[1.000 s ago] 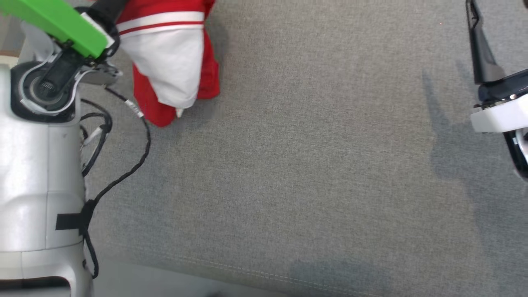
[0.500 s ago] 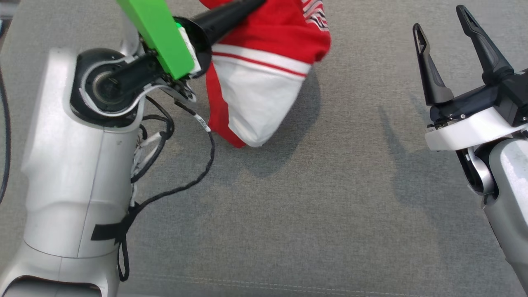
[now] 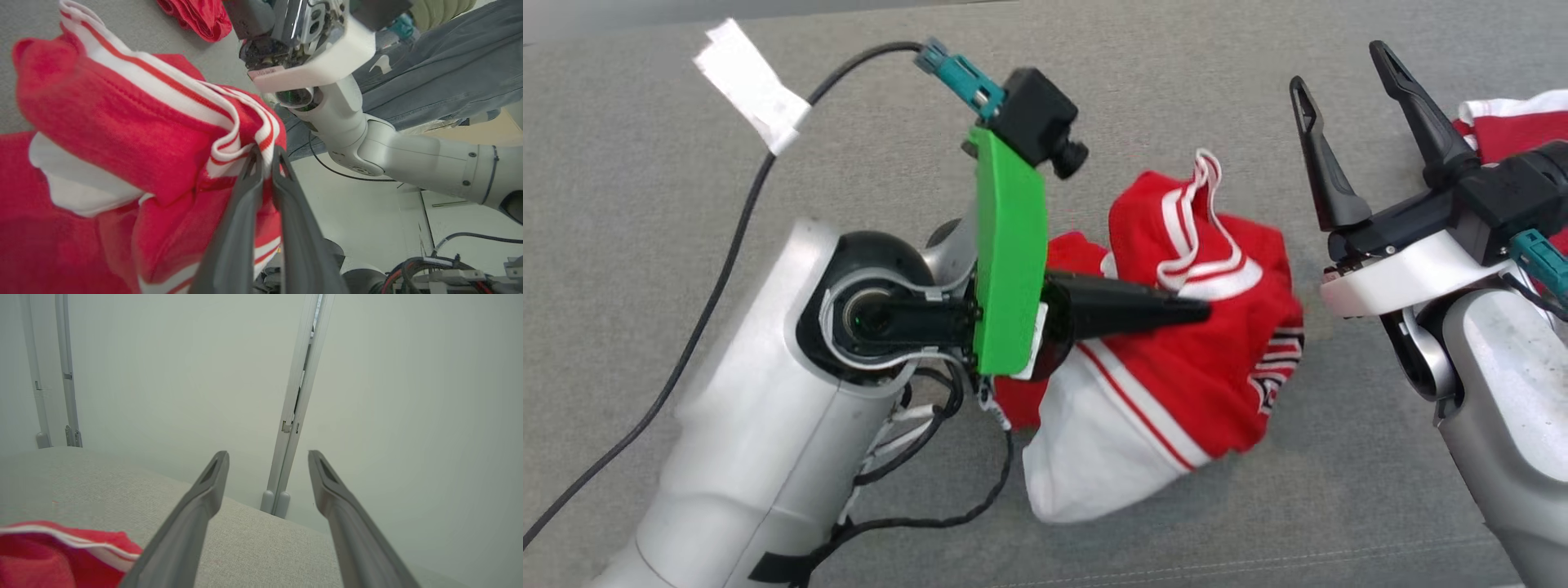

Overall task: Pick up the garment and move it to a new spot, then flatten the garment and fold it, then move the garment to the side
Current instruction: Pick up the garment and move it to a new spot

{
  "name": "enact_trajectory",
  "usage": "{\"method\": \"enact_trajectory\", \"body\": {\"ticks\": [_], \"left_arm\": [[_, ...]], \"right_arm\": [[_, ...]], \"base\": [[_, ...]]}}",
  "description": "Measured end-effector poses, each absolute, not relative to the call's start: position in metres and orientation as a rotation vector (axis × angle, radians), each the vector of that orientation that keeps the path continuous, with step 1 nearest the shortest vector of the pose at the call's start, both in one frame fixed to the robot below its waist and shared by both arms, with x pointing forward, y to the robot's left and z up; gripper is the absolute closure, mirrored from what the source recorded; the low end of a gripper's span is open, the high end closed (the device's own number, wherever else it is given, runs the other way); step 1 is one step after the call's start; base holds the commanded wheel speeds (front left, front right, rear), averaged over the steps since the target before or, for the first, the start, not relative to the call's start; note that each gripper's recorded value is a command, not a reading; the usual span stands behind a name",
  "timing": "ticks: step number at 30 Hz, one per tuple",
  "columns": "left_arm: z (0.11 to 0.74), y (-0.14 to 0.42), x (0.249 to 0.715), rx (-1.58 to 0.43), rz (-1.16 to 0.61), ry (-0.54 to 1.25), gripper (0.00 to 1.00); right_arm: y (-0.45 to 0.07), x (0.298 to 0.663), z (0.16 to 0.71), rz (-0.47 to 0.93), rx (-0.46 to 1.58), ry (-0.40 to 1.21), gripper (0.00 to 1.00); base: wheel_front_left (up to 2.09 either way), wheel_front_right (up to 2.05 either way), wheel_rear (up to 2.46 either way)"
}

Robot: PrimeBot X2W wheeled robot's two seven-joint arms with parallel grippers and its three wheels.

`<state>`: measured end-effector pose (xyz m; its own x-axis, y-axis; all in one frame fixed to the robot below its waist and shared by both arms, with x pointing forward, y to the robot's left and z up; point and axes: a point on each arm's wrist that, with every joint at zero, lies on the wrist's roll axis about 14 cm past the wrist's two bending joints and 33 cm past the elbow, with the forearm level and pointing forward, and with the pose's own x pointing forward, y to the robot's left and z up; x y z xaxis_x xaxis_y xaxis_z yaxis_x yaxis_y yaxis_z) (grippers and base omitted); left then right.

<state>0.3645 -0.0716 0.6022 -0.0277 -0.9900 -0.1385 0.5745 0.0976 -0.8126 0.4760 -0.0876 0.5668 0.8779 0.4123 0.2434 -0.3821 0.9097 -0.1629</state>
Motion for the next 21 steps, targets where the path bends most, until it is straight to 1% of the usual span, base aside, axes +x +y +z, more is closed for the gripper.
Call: {"method": "enact_trajectory", "body": {"ticks": [1,3,7,11,15,17,18,21], "left_arm": [[0.595,-0.073,0.357,-0.588,-1.417,0.884,1.0],[0.572,-0.064,0.352,-0.458,-1.395,0.949,1.0],[0.518,-0.022,0.361,-0.234,-1.241,1.081,1.0],[0.487,0.003,0.358,-0.023,-1.181,1.182,1.0],[0.47,0.024,0.361,0.108,-1.113,1.216,1.0],[0.464,0.041,0.367,0.16,-1.044,1.217,1.0],[0.461,0.056,0.376,0.192,-0.982,1.198,1.0],[0.464,0.064,0.385,0.2,-0.935,1.142,1.0]], "right_arm": [[-0.091,0.474,0.569,0.406,-0.113,-0.28,0.0],[-0.097,0.469,0.571,0.392,-0.122,-0.279,0.0],[-0.113,0.461,0.573,0.358,-0.141,-0.274,0.0],[-0.14,0.456,0.571,0.289,-0.17,-0.255,0.0],[-0.158,0.454,0.561,0.246,-0.188,-0.222,0.0],[-0.154,0.455,0.558,0.257,-0.184,-0.215,0.0],[-0.148,0.456,0.556,0.274,-0.179,-0.213,0.0],[-0.135,0.457,0.552,0.317,-0.172,-0.205,0.0]], "base": [[0.0,0.0,0.0],[0.0,0.0,0.0],[0.0,0.0,0.0],[0.0,0.0,0.0],[0.0,0.0,0.0],[0.0,0.0,0.0],[0.0,0.0,0.0],[0.0,0.0,0.0]]}}
